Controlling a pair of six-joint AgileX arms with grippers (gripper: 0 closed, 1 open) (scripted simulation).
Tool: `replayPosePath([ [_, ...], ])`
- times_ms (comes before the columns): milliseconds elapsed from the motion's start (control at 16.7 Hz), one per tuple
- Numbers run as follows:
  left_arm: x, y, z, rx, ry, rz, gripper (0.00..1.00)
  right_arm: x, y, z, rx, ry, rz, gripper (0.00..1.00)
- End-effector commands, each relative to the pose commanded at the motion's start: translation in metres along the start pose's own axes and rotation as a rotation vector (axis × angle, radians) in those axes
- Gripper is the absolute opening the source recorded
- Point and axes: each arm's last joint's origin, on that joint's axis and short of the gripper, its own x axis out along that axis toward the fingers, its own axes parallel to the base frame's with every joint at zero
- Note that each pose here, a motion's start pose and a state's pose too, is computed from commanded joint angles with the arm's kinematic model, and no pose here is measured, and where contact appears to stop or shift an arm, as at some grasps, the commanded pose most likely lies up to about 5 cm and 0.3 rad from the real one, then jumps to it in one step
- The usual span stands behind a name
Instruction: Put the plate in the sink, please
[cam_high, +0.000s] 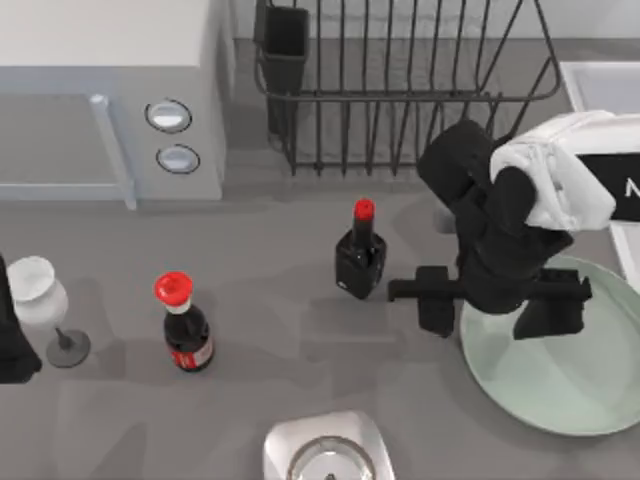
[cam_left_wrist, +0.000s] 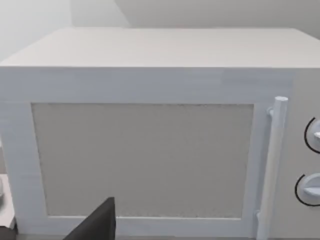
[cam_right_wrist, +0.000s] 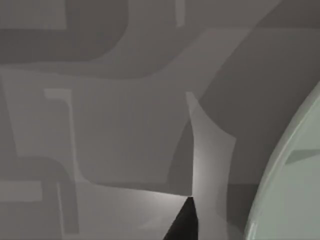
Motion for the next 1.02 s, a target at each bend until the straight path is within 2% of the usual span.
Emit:
replayPosePath([
  [240, 0.000, 0.000, 0.000, 0.000, 0.000, 0.000, 1.00, 0.000, 0.000, 0.000, 0.000, 0.000, 0.000, 0.02],
  [300, 0.000, 0.000, 0.000, 0.000, 0.000, 0.000, 1.00, 0.000, 0.000, 0.000, 0.000, 0.000, 0.000, 0.00],
  [720, 0.000, 0.000, 0.000, 0.000, 0.000, 0.000, 1.00, 0.000, 0.000, 0.000, 0.000, 0.000, 0.000, 0.00],
  [780, 0.000, 0.000, 0.000, 0.000, 0.000, 0.000, 1.00, -0.033, -0.006, 0.003, 0.008, -0.090, 0.034, 0.00],
  [1020, 0.000, 0.000, 0.000, 0.000, 0.000, 0.000, 1.00, -0.045, 0.000, 0.009, 0.004, -0.082, 0.029, 0.00],
])
